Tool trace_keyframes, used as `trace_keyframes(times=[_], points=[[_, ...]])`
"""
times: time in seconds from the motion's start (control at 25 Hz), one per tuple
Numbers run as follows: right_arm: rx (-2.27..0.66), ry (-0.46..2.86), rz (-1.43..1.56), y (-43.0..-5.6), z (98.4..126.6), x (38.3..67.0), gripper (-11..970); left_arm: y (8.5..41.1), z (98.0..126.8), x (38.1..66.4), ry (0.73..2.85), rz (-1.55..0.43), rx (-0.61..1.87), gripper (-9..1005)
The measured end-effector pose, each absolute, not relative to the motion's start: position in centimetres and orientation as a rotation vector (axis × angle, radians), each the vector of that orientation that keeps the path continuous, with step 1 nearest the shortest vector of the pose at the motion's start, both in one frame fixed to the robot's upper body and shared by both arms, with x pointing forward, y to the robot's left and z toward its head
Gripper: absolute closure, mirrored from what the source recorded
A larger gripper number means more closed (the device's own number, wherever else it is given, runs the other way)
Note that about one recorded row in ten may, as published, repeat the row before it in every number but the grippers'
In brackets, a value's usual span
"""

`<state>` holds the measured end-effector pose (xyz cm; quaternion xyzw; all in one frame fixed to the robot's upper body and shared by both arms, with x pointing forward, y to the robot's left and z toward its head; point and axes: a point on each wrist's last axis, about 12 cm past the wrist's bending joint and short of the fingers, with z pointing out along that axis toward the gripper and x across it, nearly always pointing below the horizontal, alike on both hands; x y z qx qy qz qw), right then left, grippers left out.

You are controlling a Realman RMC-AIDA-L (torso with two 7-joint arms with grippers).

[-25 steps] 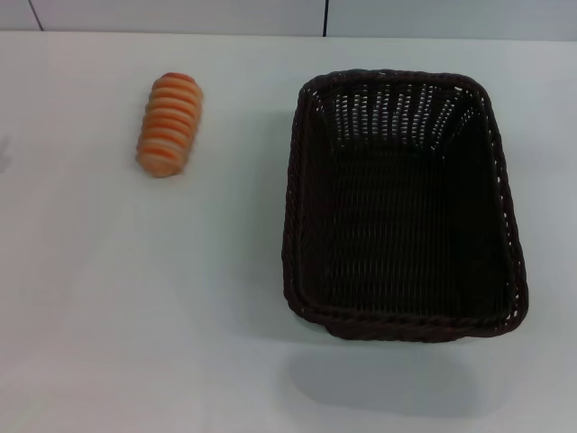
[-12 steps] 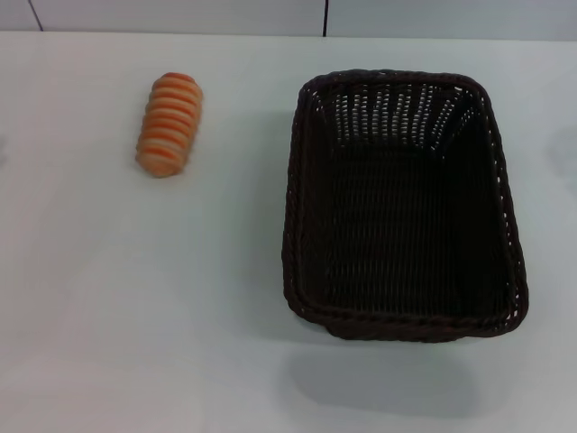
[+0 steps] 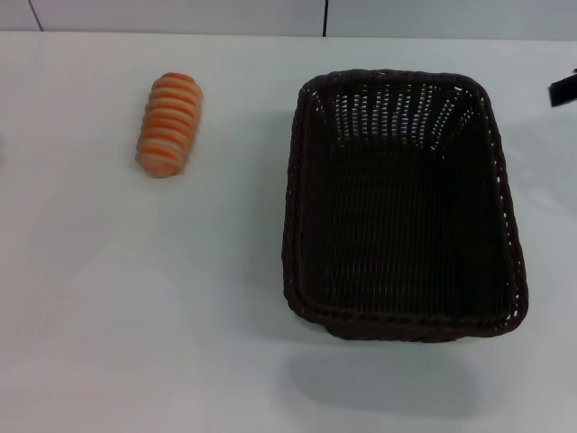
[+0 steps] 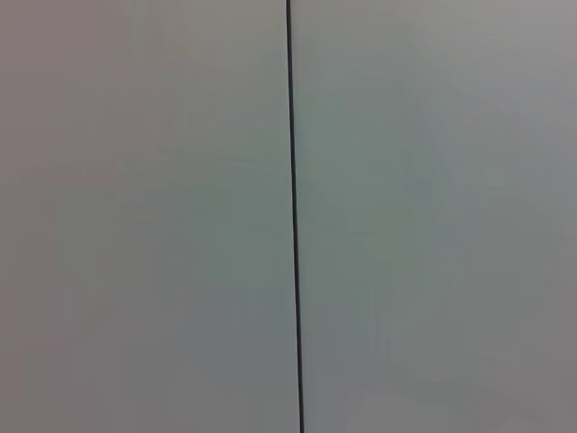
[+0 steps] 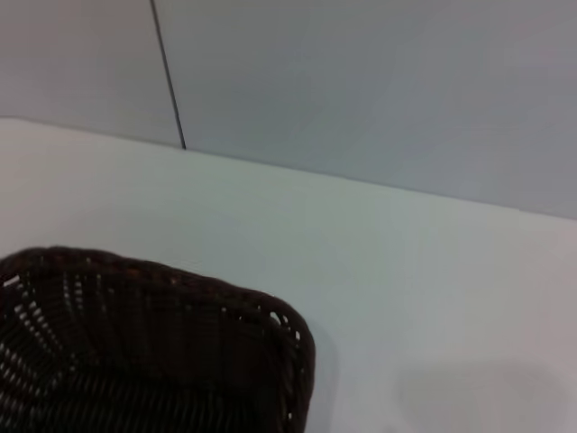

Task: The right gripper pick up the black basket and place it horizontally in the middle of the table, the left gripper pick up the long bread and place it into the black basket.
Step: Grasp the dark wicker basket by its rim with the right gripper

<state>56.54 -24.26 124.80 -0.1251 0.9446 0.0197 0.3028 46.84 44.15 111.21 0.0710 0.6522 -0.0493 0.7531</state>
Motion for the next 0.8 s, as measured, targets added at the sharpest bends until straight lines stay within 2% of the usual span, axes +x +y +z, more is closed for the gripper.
trace_keyframes(times=[0.32,0.8], points=[[-0.381,2.545,0.068,-22.6,124.7,58.5,467,44.4,111.4,46.8,1.422,-0.095,0.154,172],[-0.355,2.621,0.163,-21.0,123.4,59.2,466,44.2,111.5,47.0,1.419,-0.096,0.164,172]])
